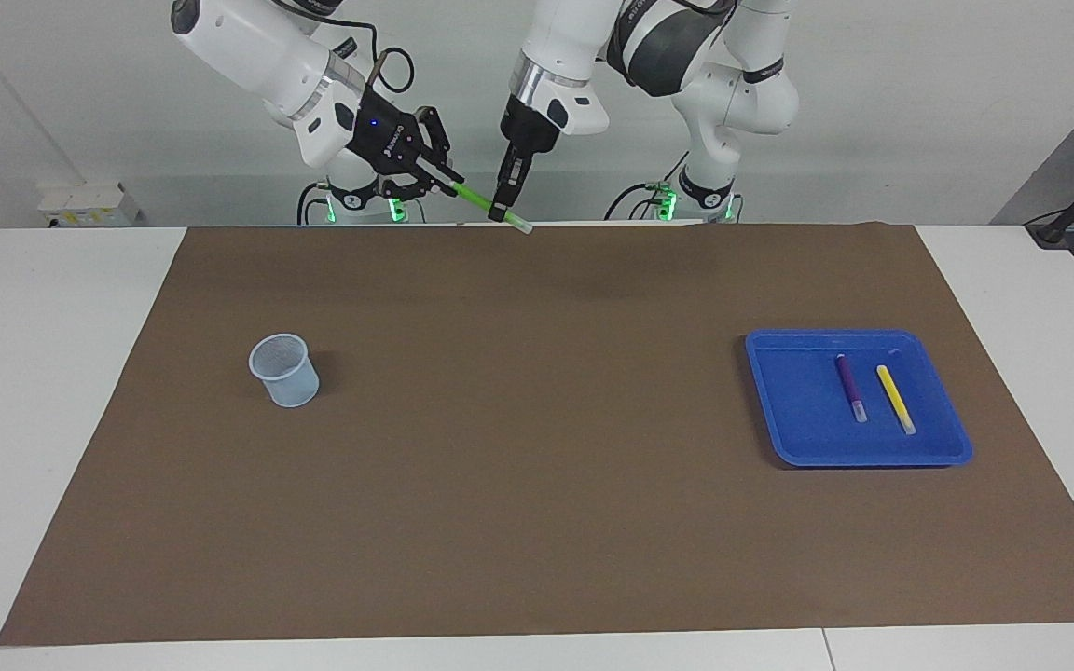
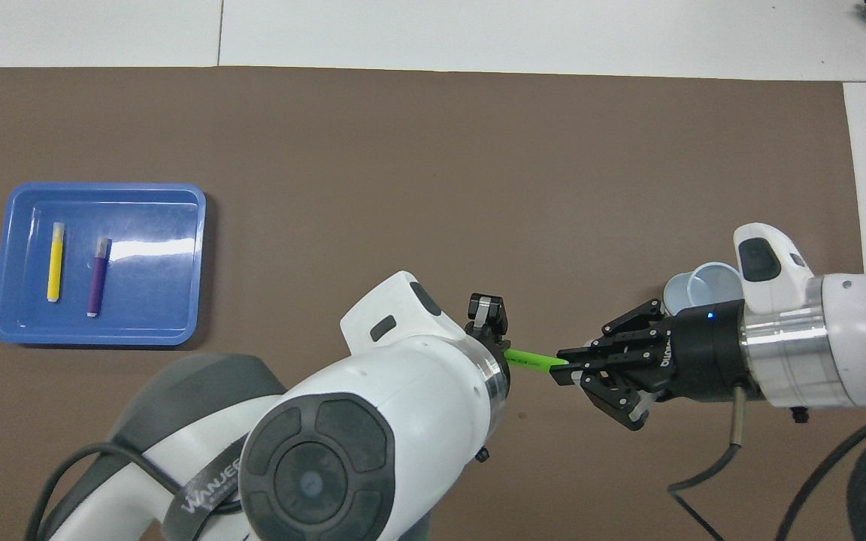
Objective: Right arm passes pens to left for tray arrangement
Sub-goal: 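Open the right gripper off the green pen while the left gripper holds it, then carry the green pen to the tray while the right gripper withdraws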
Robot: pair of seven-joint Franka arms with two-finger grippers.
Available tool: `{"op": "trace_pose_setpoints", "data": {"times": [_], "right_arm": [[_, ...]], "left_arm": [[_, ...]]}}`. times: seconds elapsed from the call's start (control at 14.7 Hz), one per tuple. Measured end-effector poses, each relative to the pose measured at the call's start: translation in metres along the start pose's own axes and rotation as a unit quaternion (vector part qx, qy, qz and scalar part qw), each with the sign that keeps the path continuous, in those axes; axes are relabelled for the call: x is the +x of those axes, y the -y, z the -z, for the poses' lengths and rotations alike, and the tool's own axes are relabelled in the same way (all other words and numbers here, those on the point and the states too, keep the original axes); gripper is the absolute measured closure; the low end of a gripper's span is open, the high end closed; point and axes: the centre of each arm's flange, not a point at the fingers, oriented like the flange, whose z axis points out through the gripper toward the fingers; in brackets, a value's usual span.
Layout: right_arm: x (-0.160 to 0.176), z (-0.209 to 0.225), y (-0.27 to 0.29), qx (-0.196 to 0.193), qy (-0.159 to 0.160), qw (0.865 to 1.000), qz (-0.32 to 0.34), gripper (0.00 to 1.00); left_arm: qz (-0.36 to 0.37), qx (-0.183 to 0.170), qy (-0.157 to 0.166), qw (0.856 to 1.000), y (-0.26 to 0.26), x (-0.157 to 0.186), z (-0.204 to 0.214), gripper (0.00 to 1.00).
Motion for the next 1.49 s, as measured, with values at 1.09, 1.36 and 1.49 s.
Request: {"op": "trace_pose_setpoints", "data": {"times": [1.09,1.36,1.49], "right_arm": [[0.004,0.011,0.007,-0.026,0.013,0.998,-0.055,0.00],[0.002,0.035,0.009,-0.090,0.048,0.991,-0.088,0.00],[-0.005,0.049,-0.002,-0.118,0.057,0.986,-0.100,0.00]], "left_arm": [[-0.071,0.047,-0.041,0.996,-0.014,0.054,-0.014,0.82],[-0.148,0.078,-0.065,0.984,-0.040,0.160,-0.012,0.82],[-0.190,0.092,-0.071,0.975,-0.044,0.217,-0.008,0.82]]}}
